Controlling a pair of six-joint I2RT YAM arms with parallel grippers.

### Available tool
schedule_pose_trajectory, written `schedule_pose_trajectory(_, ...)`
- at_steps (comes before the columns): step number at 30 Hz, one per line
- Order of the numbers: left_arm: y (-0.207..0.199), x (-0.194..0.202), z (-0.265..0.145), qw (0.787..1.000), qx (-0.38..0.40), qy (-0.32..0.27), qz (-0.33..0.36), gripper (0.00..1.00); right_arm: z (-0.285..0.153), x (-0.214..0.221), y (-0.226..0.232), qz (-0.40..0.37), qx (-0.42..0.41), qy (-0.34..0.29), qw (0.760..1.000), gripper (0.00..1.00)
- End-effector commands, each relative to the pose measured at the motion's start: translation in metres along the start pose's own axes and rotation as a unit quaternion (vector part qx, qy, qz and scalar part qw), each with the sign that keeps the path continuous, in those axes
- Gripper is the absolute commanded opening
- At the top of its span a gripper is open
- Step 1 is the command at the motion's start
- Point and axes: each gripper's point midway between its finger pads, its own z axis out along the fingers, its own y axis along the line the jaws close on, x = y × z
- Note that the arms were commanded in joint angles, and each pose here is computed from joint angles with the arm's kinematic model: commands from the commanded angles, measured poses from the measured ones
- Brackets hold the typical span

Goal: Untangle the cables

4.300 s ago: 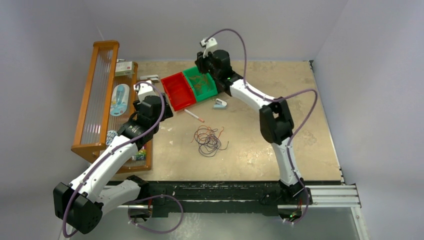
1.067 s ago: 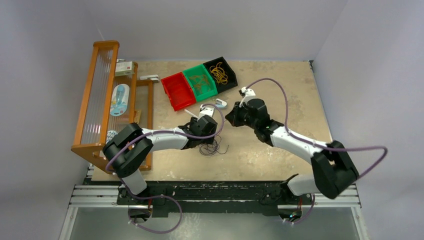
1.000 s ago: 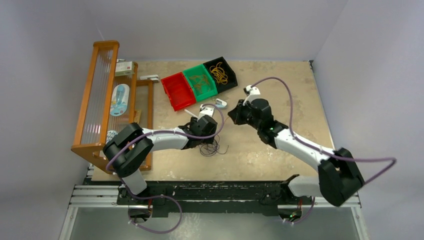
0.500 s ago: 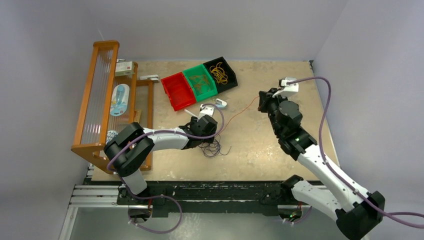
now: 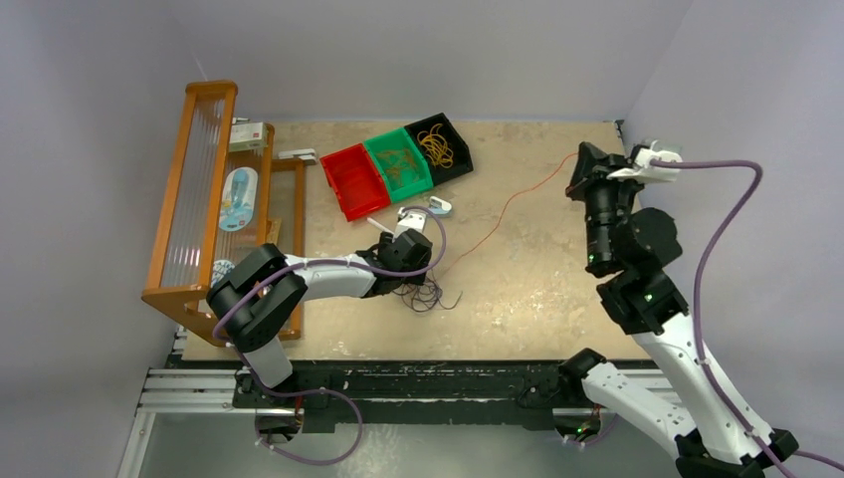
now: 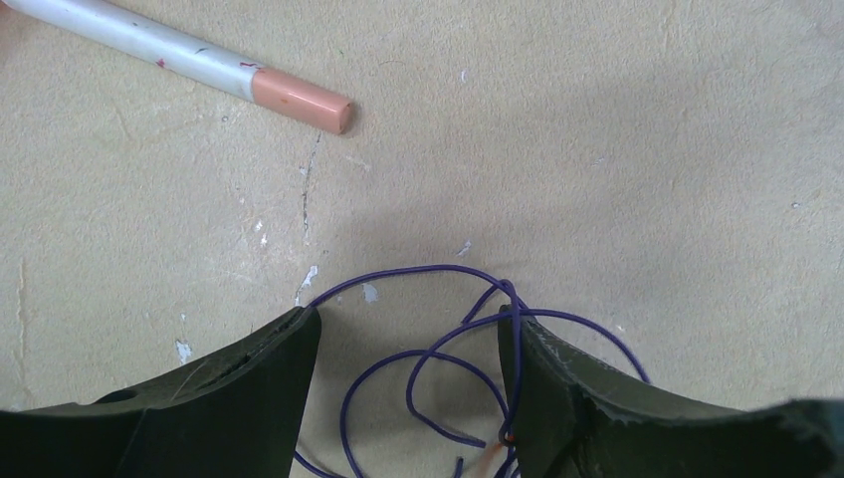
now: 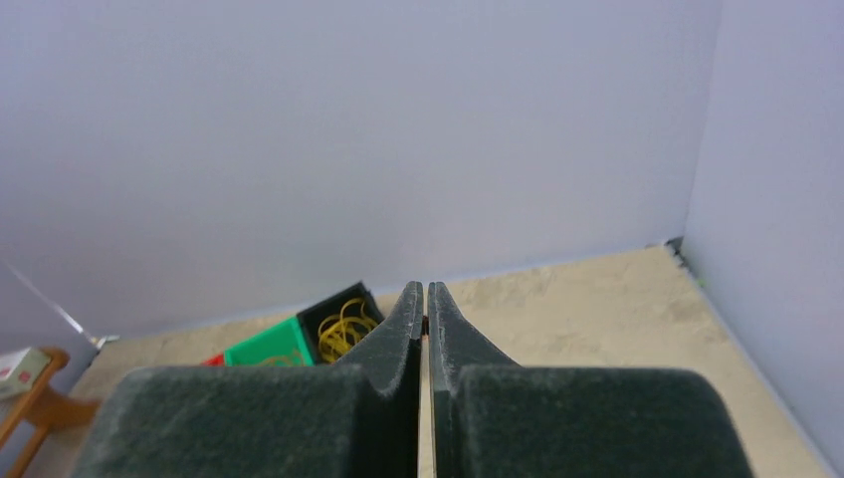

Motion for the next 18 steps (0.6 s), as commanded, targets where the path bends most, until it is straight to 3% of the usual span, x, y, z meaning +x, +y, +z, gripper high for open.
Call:
schedule_pose_trajectory(1,0.013,0.027,0.005,0.999,-0.025,0.033,0.010,0.65,-0.007,-0.060,-0.019,-0.022,0.040,-0.058,0.997,0.00)
schedule_pose_trajectory(8,0.017,0.028,0.004,0.999,-0.032,0.031,0.009,0.64,-0.023,-0.128,-0.034,-0.022,0.066,-0.130,0.989,0.00)
schedule_pose_trajectory(18,0.021,0.031,0.005,0.999,-0.040,0.030,0.012,0.62,-0.037,-0.188,-0.043,-0.026,0.080,-0.187,0.979,0.00)
